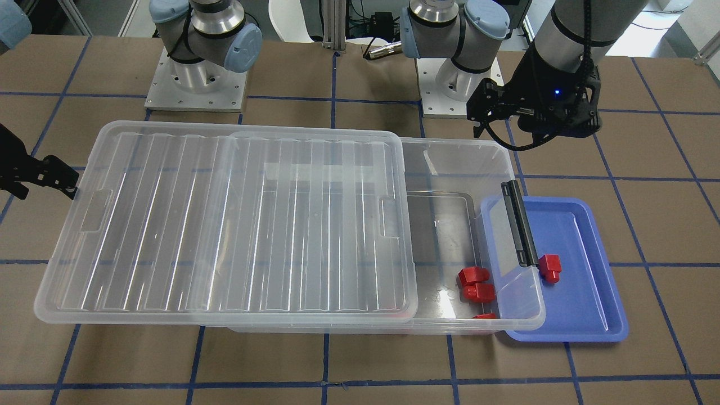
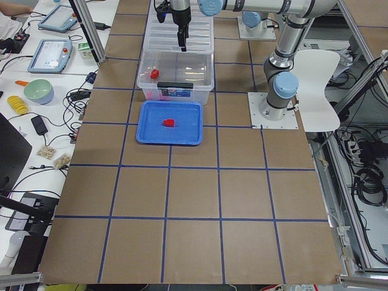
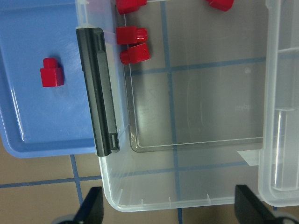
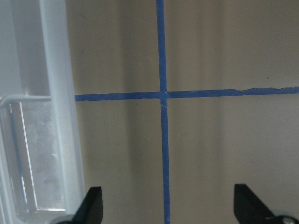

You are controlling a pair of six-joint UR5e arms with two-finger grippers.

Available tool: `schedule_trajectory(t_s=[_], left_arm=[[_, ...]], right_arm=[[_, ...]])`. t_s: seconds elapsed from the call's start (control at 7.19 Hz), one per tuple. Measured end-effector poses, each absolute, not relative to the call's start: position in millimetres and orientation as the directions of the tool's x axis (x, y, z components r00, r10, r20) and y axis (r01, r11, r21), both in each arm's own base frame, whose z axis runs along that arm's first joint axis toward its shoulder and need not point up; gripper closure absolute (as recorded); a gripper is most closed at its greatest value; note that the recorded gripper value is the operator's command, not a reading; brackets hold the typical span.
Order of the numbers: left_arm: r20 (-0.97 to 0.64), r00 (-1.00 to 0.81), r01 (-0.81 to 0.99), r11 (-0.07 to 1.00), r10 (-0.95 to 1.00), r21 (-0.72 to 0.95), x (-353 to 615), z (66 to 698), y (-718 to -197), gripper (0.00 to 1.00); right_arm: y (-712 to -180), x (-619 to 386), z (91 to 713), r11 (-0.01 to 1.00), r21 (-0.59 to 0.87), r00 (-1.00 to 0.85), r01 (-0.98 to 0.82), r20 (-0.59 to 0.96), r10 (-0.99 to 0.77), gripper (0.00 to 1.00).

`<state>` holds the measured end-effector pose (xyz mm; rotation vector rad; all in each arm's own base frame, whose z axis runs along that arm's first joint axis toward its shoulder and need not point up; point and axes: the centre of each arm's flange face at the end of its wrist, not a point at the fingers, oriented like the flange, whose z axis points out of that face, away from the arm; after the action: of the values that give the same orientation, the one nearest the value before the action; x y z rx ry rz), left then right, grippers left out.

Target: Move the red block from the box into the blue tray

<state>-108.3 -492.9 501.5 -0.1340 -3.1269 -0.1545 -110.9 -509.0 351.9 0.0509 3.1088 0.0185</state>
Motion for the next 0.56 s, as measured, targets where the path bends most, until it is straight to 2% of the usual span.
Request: schedule_trajectory(t_s=[0.56], left_arm=[[0.014, -0.999, 0.045, 0.993, 0.044, 0.108, -112, 493, -480, 0.00]], right_arm=[[-518, -44, 353, 0.997, 0.014, -0.997, 0.072, -0.027, 0.072, 0.00]])
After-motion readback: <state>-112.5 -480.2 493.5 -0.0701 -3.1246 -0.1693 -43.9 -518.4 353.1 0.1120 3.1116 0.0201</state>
